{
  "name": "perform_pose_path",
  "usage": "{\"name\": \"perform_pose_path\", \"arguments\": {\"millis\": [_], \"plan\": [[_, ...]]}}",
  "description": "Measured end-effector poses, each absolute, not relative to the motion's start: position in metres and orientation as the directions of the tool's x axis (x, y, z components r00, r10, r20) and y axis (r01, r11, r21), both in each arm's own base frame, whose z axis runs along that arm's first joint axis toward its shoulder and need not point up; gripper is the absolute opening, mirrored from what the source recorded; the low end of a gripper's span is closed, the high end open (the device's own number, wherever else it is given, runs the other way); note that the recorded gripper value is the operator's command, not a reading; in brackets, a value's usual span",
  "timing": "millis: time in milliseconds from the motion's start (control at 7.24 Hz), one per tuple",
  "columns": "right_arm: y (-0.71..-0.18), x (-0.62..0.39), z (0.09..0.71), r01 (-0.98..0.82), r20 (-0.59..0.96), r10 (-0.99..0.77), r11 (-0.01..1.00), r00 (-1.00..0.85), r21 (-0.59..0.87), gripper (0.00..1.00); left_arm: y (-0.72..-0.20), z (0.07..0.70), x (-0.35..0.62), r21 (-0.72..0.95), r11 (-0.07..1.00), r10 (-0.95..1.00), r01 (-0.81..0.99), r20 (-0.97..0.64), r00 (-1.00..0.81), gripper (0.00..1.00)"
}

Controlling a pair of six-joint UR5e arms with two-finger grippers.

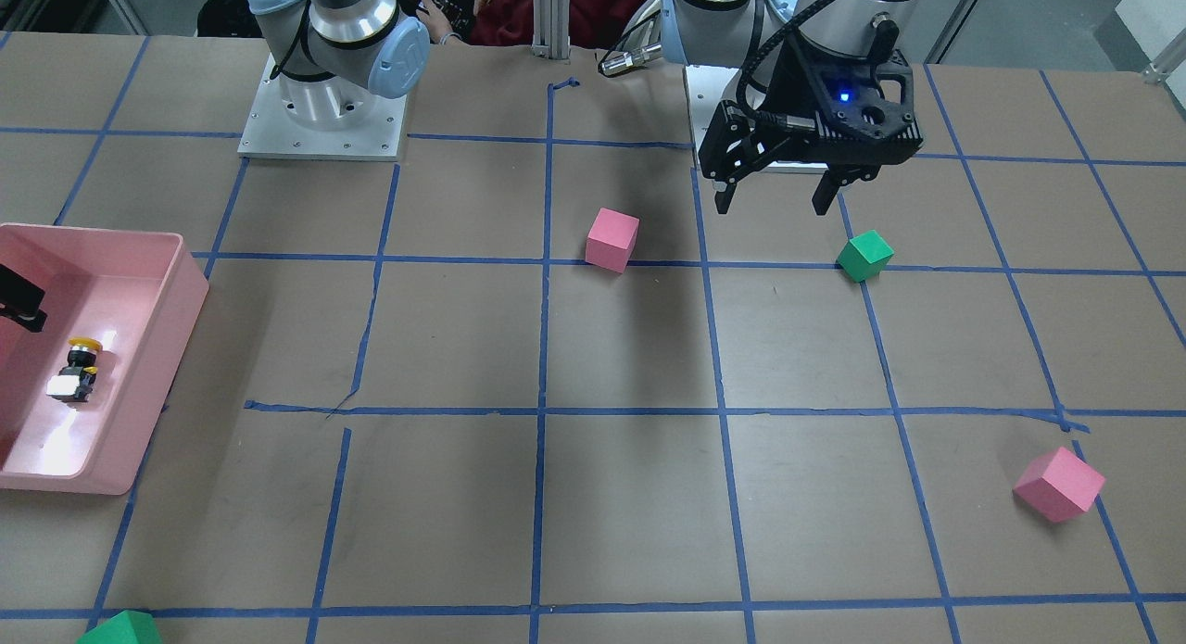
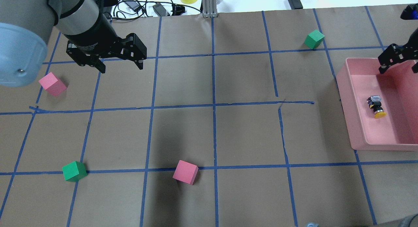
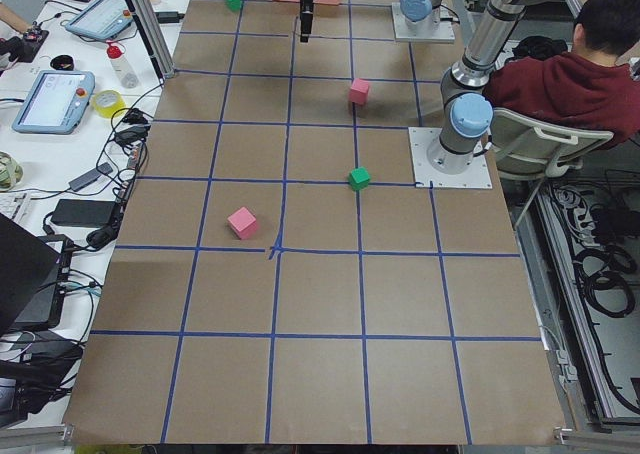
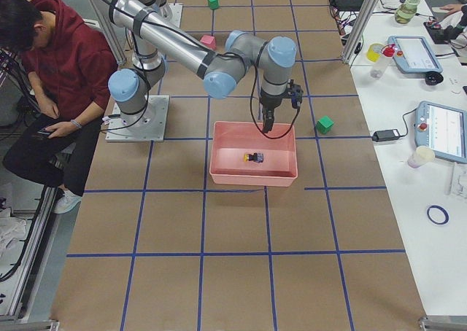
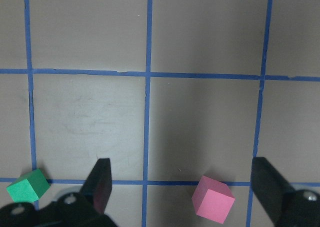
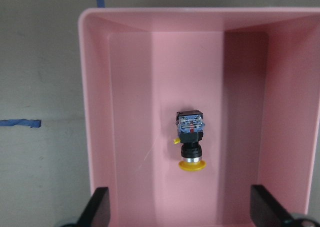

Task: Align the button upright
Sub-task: 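Lower the right gripper into the pink tray over the yellow-capped button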

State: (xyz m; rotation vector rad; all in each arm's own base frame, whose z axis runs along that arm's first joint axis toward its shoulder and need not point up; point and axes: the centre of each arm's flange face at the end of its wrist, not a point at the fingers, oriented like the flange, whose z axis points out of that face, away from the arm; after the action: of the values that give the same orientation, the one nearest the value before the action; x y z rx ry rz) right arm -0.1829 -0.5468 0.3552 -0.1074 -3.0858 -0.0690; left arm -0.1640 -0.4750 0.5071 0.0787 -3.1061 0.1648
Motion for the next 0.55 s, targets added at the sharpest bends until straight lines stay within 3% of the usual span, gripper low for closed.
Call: {"name": "perform_pose_path", "arguments": {"millis": [553], "plan": [[-0.545,-0.198,0.281,0.095,0.045,0.092,0.993,-0.995,0.063,1.0,-0.474,0.506,-0.165,-0.102,0.993,-0.049,-0.052,0.033,-0.998,1.0]]}}
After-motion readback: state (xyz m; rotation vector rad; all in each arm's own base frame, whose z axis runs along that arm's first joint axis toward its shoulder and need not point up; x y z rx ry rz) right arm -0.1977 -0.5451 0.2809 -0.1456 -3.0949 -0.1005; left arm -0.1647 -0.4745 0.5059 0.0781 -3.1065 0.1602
